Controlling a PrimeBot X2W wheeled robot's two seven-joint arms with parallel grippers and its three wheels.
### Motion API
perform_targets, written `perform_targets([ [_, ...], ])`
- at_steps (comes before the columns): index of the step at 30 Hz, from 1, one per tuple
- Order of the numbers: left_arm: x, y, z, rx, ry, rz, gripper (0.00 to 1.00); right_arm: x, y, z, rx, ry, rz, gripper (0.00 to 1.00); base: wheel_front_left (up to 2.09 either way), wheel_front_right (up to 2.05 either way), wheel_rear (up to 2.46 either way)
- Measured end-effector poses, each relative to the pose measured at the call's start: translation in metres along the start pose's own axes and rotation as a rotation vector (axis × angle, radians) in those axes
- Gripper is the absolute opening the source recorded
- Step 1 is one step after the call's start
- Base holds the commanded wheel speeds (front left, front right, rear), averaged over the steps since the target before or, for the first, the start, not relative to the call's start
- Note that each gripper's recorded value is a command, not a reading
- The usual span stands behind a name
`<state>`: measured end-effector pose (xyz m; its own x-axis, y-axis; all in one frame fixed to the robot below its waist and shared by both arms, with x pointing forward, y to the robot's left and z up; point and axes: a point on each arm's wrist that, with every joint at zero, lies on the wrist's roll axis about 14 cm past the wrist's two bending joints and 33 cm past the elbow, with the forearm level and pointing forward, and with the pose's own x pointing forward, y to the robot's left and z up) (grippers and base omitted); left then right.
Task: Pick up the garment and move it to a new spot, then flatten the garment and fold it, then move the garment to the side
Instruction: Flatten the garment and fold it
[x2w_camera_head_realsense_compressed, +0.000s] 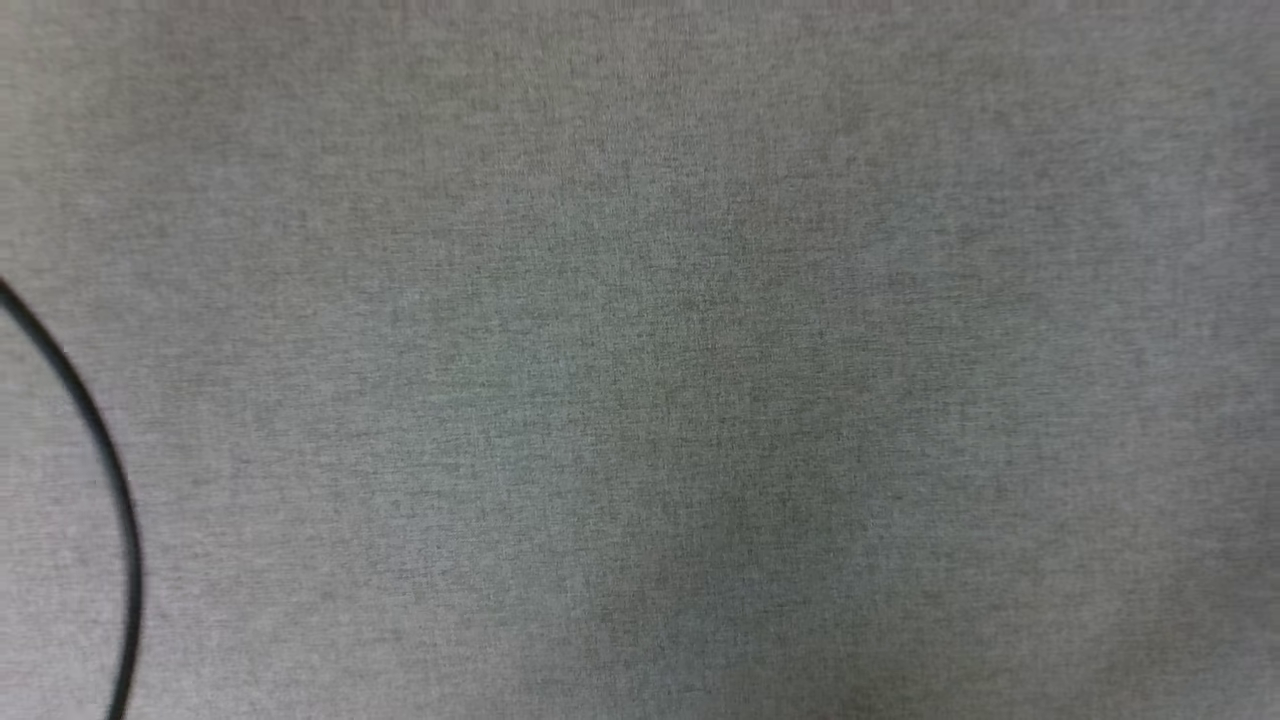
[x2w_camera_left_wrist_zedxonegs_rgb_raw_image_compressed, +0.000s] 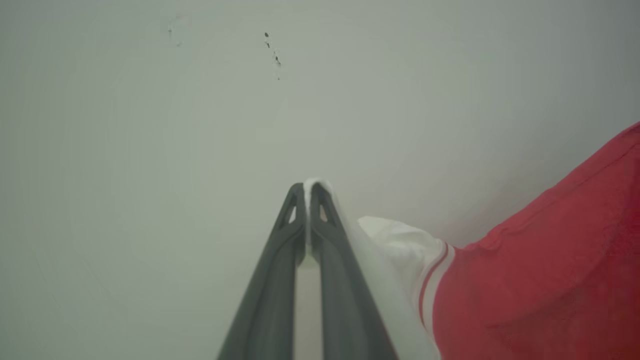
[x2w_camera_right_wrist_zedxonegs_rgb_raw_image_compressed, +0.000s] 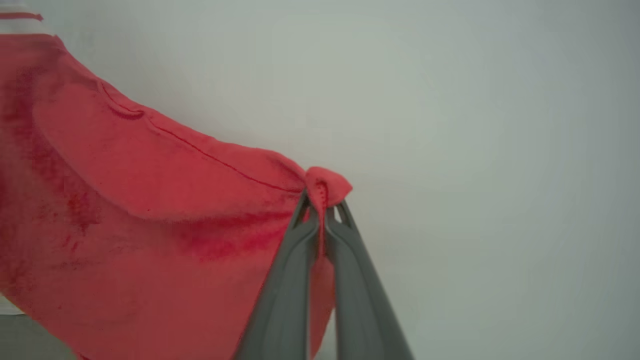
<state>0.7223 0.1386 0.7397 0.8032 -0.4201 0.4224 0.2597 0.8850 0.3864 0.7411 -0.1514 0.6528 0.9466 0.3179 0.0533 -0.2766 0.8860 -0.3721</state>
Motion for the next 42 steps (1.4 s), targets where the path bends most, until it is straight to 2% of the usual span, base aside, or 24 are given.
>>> perform_targets([
  [9,-0.059,-0.032,-0.044,-0.11,0.126,-0.049,0.0,-0.044,0.059,-0.058,0.069,0.118,0.135,0.0,0.0,0.0,0.0],
  [14,-0.112,-0.056,-0.067,-0.177,0.22,-0.054,0.0,-0.081,0.087,-0.081,0.111,0.183,0.197,0.0,0.0,0.0,0.0],
  [19,-0.174,-0.096,-0.078,-0.254,0.319,-0.062,0.0,-0.127,0.11,-0.109,0.134,0.279,0.252,0.0,0.0,0.0,0.0],
  [22,-0.214,-0.118,-0.078,-0.296,0.379,-0.069,0.0,-0.153,0.117,-0.115,0.17,0.305,0.265,0.0,0.0,0.0,0.0],
  [25,-0.252,-0.127,-0.07,-0.328,0.426,-0.048,0.0,-0.179,0.123,-0.119,0.205,0.329,0.28,0.0,0.0,0.0,0.0],
  [35,-0.379,-0.185,-0.044,-0.448,0.645,-0.086,0.0,-0.281,0.137,-0.145,0.253,0.448,0.317,0.0,0.0,0.0,0.0],
  [42,-0.445,-0.209,-0.028,-0.526,0.777,-0.029,0.0,-0.341,0.134,-0.158,0.308,0.492,0.271,0.0,0.0,0.0,0.0],
])
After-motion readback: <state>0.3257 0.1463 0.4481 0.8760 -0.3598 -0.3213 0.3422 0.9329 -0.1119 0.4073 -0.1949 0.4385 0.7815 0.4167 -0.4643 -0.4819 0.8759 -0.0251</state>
